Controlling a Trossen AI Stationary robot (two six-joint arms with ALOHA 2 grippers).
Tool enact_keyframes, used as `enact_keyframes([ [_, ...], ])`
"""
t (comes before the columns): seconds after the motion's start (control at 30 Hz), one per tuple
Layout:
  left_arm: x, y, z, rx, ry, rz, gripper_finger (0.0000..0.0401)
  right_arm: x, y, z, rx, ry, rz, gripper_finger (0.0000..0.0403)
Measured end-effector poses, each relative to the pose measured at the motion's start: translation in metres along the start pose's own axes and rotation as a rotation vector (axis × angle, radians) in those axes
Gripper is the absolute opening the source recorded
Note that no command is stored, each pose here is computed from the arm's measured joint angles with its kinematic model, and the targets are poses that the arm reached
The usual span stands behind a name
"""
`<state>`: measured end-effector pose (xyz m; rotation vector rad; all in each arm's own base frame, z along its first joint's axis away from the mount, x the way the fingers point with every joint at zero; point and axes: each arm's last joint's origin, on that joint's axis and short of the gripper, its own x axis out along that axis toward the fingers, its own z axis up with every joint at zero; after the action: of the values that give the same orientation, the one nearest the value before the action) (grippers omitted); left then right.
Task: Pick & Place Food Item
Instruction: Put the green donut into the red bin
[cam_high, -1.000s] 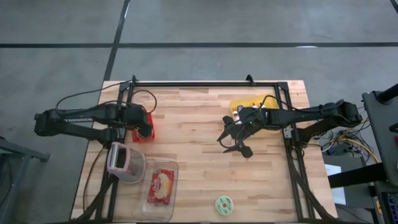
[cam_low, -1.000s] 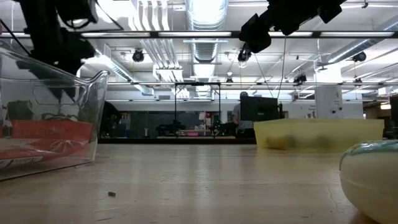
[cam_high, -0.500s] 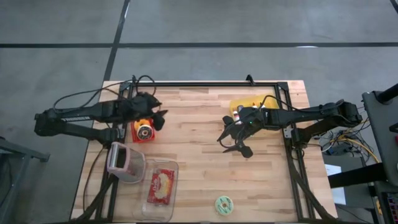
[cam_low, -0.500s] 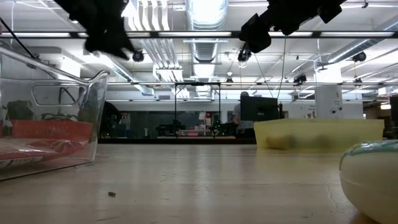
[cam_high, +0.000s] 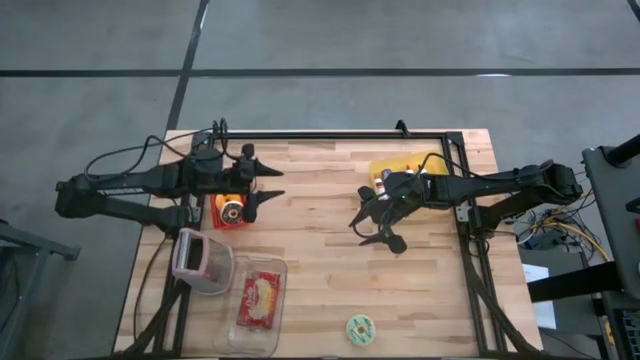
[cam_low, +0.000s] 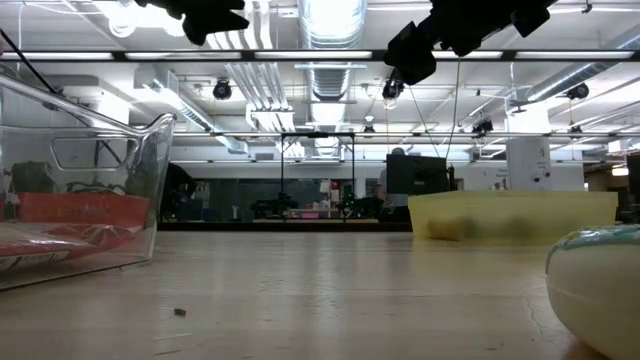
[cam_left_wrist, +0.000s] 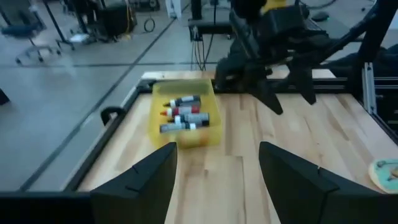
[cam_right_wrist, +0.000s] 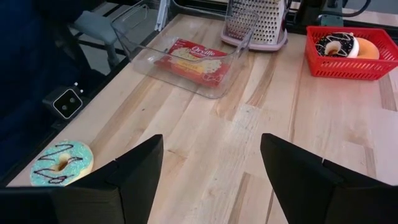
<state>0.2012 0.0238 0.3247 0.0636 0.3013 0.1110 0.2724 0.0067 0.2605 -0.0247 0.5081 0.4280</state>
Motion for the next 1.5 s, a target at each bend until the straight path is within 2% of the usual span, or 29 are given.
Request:
enact_keyframes([
  [0.23, -0.015, 0.001, 0.023, 0.057, -0.081, 0.003, 0.0232, 0.0, 0.0, 0.0, 0.0, 0.0, 0.0, 0.0256],
  [0.4, -0.02, 0.0, 0.022, 0.059, -0.069, -0.034, 0.0232, 0.0, 0.0, 0.0, 0.0, 0.0, 0.0, 0.0258],
  [0.9, -0.019, 0.0, 0.015, 0.07, -0.028, -0.037, 0.0232, 0.0, 0.0, 0.0, -0.023, -0.001, 0.0, 0.0263],
  [1.13, -0.019, 0.0, 0.015, 0.07, -0.029, -0.036, 0.0232, 0.0, 0.0, 0.0, 0.022, -0.004, 0.001, 0.0256],
  [1.3, -0.019, 0.0, 0.015, 0.07, -0.03, -0.036, 0.0232, 0.001, 0.001, 0.005, 0.108, -0.046, 0.003, 0.026],
  [1.5, -0.019, 0.0, 0.015, 0.07, -0.03, -0.036, 0.0232, 0.0, 0.0, 0.01, 0.141, -0.101, 0.001, 0.0265],
])
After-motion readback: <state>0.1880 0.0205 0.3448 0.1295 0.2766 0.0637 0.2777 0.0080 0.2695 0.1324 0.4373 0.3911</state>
